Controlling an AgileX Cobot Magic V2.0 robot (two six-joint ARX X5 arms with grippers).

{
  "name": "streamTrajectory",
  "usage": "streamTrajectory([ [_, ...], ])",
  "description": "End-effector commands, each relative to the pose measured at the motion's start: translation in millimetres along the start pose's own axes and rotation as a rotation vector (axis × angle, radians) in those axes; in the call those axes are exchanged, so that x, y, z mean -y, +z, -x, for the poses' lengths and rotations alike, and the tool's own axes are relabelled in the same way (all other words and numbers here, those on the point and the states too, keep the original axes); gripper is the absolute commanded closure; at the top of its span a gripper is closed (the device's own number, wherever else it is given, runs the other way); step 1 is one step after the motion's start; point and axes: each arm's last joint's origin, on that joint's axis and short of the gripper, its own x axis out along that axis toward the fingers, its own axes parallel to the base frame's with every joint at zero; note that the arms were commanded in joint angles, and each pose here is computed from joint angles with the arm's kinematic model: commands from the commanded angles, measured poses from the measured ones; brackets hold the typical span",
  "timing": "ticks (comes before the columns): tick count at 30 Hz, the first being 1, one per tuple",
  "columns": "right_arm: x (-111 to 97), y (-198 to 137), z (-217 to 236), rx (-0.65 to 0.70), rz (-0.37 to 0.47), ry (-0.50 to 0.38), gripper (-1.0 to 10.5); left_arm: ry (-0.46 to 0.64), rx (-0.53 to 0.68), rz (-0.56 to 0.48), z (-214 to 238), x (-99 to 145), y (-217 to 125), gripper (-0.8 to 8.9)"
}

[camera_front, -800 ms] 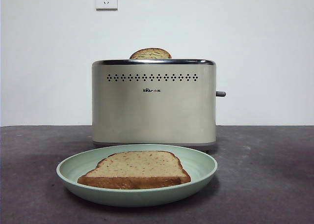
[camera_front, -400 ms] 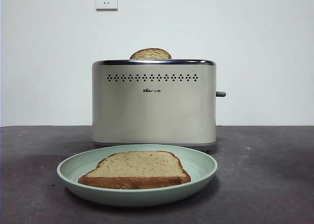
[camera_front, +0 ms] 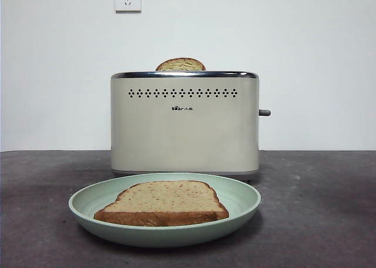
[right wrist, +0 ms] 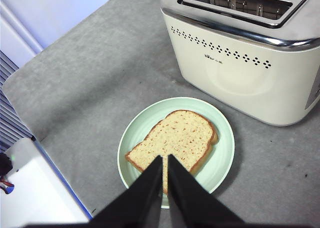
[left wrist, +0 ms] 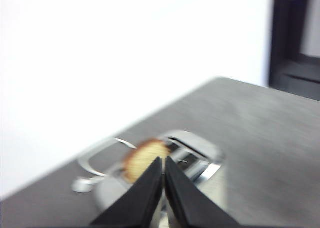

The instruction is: Take the bread from the toaster,put the bread on the plate,put the plate on the table

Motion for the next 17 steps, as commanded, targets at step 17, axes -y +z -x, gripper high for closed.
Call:
streamTrajectory([
  [17, -2.5, 4.9, 1.5, 0.018, 0.013, 0.009, 9.4, 0.513, 0.048, 0.097, 42.0, 29.1, -181.1, 8.06],
])
